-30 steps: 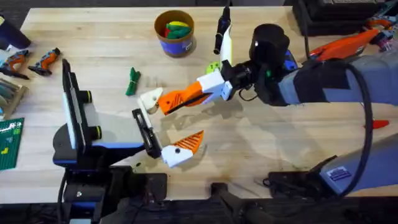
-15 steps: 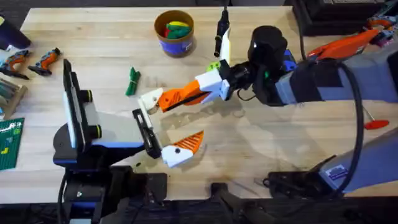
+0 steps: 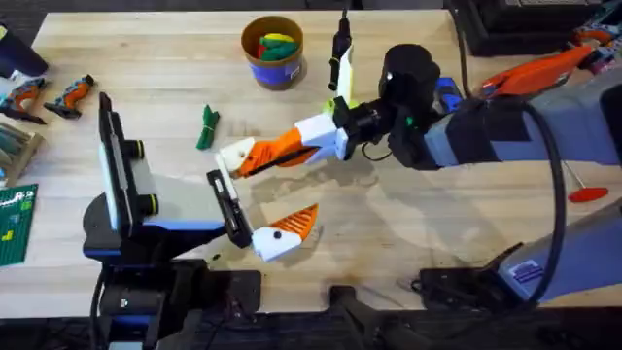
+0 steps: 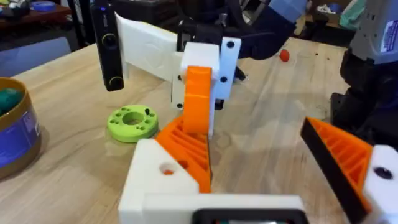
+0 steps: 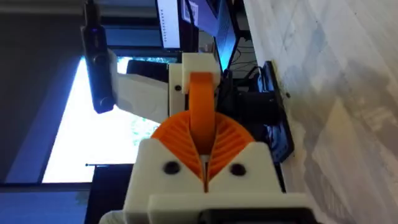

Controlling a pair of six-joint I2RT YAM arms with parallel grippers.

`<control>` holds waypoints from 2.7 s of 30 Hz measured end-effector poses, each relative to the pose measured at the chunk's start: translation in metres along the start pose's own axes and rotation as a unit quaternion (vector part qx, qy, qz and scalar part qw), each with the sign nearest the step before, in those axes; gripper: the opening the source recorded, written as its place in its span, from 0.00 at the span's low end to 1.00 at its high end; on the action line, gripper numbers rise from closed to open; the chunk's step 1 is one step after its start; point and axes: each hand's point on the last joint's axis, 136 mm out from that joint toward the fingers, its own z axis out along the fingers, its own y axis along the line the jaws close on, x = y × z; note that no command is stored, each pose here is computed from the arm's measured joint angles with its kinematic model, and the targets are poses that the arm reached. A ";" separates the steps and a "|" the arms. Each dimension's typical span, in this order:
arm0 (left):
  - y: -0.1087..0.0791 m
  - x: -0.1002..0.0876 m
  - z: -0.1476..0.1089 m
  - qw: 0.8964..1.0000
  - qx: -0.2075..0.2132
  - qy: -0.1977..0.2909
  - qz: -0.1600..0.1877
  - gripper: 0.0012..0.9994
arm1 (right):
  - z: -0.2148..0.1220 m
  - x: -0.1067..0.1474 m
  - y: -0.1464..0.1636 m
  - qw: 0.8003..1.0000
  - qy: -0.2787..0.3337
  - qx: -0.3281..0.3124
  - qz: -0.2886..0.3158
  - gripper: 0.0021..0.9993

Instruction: Pick up the gripper from the table and insert it into the empty holder that is missing its gripper. Then pick up a screw, insert it into the mounting hole, and use the screwdriver to tighten it. Finally, clean up the table by picking up the vegetable and placing it into the bucket.

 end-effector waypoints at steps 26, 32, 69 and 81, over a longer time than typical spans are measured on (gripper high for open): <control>0.005 0.000 0.000 1.000 -0.012 0.000 -0.008 0.99 | 0.013 -0.008 0.000 1.000 -0.020 0.005 0.005 0.01; 0.005 0.000 0.000 1.000 -0.012 0.000 -0.008 0.99 | 0.013 -0.008 0.000 1.000 -0.020 0.006 0.005 0.01; 0.000 0.000 0.000 1.000 -0.001 0.000 -0.001 0.99 | -0.126 -0.043 0.041 0.902 -0.104 0.417 -0.034 0.83; 0.000 0.000 0.000 1.000 -0.001 0.000 -0.001 0.99 | -0.160 -0.022 0.026 0.755 -0.044 0.649 -0.083 0.83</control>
